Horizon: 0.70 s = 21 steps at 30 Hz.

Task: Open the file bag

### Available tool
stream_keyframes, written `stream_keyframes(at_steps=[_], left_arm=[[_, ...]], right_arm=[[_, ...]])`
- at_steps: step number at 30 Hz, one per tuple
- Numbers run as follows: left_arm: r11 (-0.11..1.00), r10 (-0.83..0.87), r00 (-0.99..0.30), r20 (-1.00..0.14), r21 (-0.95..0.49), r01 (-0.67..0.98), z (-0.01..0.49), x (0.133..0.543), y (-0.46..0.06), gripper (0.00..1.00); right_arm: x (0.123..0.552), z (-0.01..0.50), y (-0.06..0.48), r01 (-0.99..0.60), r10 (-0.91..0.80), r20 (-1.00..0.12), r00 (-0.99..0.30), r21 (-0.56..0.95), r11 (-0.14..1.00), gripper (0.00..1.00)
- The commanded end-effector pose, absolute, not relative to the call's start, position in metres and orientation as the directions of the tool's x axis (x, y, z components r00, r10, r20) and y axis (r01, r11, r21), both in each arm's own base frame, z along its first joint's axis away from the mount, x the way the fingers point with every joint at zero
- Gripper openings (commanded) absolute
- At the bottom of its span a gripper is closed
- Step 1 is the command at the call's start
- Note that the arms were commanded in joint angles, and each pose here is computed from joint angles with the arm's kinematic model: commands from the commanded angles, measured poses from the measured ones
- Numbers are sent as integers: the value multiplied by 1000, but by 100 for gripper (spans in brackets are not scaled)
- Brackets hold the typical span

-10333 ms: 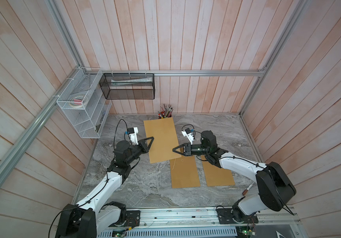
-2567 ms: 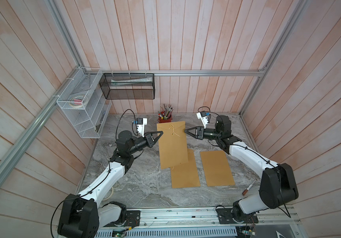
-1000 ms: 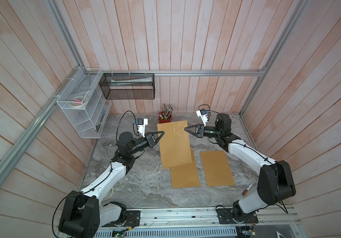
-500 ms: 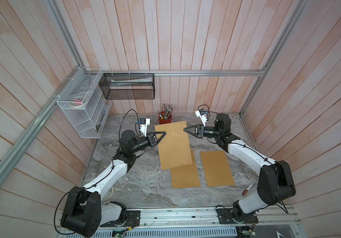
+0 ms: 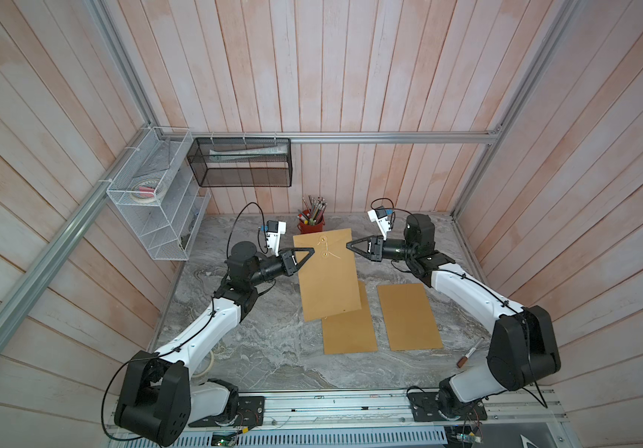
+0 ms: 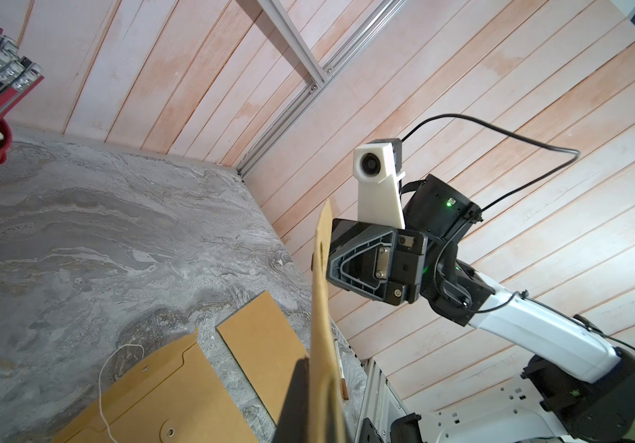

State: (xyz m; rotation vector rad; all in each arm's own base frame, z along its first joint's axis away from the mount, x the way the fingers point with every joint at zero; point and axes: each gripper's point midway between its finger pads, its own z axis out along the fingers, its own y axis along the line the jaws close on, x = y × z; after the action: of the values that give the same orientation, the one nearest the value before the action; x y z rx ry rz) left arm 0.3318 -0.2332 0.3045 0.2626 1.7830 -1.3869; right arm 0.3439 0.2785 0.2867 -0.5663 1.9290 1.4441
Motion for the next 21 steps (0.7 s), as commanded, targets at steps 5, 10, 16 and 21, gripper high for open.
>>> stream_keyframes(at_steps=[5, 10, 16, 21], left_arm=[[459, -323, -569, -756, -651, 604, 318, 341, -223, 0], [475, -319, -588, -743, -663, 580, 315, 345, -223, 0], [478, -306, -607, -733, -670, 568, 313, 344, -224, 0], [487, -291, -620, -729, -671, 560, 312, 342, -224, 0]], right_arm=[[343, 294, 264, -685, -16, -796, -605, 510, 521, 20], [340, 299, 276, -699, -88, -828, -554, 405, 590, 21], [339, 298, 299, -726, -194, -855, -480, 264, 635, 21], [342, 285, 311, -730, -269, -844, -464, 192, 656, 23]])
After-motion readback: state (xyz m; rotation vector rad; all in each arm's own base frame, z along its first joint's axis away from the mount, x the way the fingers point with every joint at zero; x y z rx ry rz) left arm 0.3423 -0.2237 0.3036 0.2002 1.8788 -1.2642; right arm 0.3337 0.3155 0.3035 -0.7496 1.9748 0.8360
